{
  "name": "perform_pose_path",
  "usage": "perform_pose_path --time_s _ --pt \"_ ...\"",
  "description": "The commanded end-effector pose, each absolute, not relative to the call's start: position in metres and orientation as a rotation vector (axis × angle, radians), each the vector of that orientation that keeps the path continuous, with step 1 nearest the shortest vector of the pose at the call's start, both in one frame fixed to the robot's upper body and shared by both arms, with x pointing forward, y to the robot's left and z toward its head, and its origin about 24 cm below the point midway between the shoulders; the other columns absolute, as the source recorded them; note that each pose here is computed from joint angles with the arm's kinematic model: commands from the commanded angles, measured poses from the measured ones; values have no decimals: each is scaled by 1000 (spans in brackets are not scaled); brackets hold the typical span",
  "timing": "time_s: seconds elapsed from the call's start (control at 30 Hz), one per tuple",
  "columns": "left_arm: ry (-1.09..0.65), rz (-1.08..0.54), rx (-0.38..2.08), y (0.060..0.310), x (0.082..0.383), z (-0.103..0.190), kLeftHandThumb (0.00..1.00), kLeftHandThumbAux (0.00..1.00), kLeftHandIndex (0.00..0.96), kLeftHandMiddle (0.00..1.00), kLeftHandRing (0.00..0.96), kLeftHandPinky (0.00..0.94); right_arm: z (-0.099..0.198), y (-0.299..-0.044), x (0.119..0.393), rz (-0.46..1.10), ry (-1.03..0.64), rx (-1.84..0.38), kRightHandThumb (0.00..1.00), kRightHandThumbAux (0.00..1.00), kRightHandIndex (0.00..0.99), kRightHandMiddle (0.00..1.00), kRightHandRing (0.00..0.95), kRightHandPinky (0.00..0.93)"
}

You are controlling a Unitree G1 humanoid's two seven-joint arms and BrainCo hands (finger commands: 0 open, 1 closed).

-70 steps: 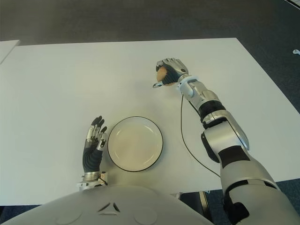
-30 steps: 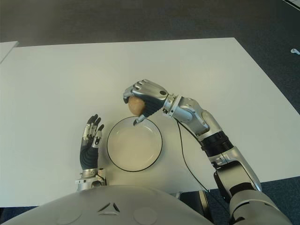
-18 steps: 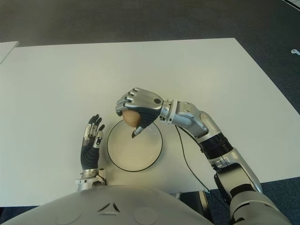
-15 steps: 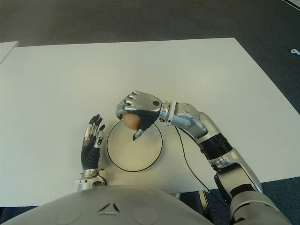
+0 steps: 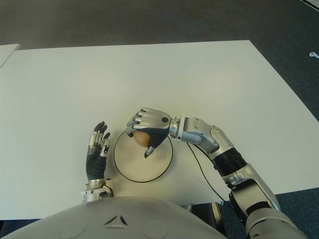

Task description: Put the apples into the plate.

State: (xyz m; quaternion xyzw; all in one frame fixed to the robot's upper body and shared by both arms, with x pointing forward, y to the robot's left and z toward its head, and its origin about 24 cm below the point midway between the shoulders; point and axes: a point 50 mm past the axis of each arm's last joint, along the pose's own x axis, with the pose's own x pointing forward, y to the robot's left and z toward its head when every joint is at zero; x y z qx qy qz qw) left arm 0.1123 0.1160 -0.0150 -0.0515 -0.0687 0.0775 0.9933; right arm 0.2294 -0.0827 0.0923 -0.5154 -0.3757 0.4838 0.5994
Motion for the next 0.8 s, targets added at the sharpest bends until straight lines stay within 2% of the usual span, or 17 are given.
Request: perform_pose_path --time_s 0.03,0.43,0.8 --pt "-116 190 -139 109 115 -17 131 486 73 38 31 62 88 -85 226 1137 -843 -1185 729 709 441 857 849 840" --pt "-123 169 -137 105 116 -16 122 492 76 29 18 59 77 -86 226 1194 -799 -1177 732 708 441 837 829 828" --pt "-112 178 -143 106 117 -15 121 474 76 21 10 51 64 -87 220 1214 -753 -1180 724 711 440 865 849 847"
